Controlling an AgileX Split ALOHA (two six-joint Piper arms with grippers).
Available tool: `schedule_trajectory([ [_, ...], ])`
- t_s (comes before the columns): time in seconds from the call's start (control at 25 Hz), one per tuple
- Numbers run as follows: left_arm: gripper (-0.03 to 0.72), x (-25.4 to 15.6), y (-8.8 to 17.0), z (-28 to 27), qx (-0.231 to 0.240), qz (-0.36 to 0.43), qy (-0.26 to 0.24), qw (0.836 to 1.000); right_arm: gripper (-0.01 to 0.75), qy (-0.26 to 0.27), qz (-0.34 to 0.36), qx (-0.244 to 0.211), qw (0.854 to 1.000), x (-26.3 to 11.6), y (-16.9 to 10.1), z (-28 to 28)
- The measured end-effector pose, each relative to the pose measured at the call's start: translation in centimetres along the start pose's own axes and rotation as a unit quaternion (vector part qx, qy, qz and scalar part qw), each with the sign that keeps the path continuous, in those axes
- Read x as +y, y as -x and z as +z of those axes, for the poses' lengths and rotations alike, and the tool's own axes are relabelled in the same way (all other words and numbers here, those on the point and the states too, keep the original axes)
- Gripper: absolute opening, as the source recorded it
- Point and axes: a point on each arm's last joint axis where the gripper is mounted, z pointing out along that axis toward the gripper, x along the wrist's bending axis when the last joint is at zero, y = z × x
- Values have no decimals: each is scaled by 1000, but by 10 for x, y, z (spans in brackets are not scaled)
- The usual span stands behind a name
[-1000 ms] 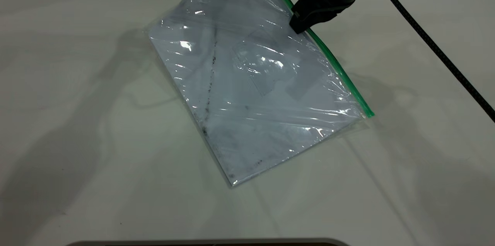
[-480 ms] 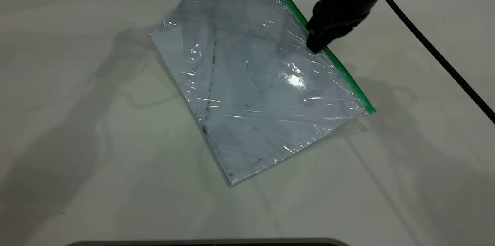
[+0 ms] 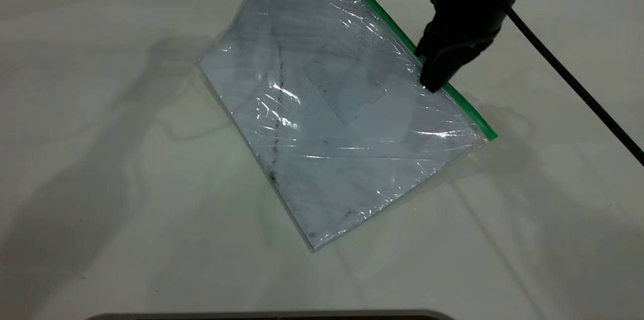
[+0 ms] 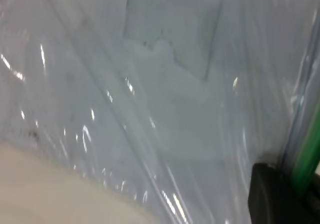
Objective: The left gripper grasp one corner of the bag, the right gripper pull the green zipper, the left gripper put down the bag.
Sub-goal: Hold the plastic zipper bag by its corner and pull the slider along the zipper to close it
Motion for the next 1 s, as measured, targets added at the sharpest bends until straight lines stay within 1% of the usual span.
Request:
schedule_trajectory([
  [0.2, 53, -1, 0, 0, 0, -1, -9, 1000, 38, -37, -5, 13, 999, -7, -2, 0],
  [0.6, 53, -9, 0, -2, 0, -14, -53, 998, 43, -70, -2, 24, 997, -13, -4, -1],
  [0.8, 53, -11, 0, -2, 0, -13, -61, 998, 44, -94, -1, 42, 995, -17, -8, -2],
  [1.0, 53, -12, 0, -3, 0, -12, -65, 998, 47, -132, -2, 66, 989, -24, -12, -4],
])
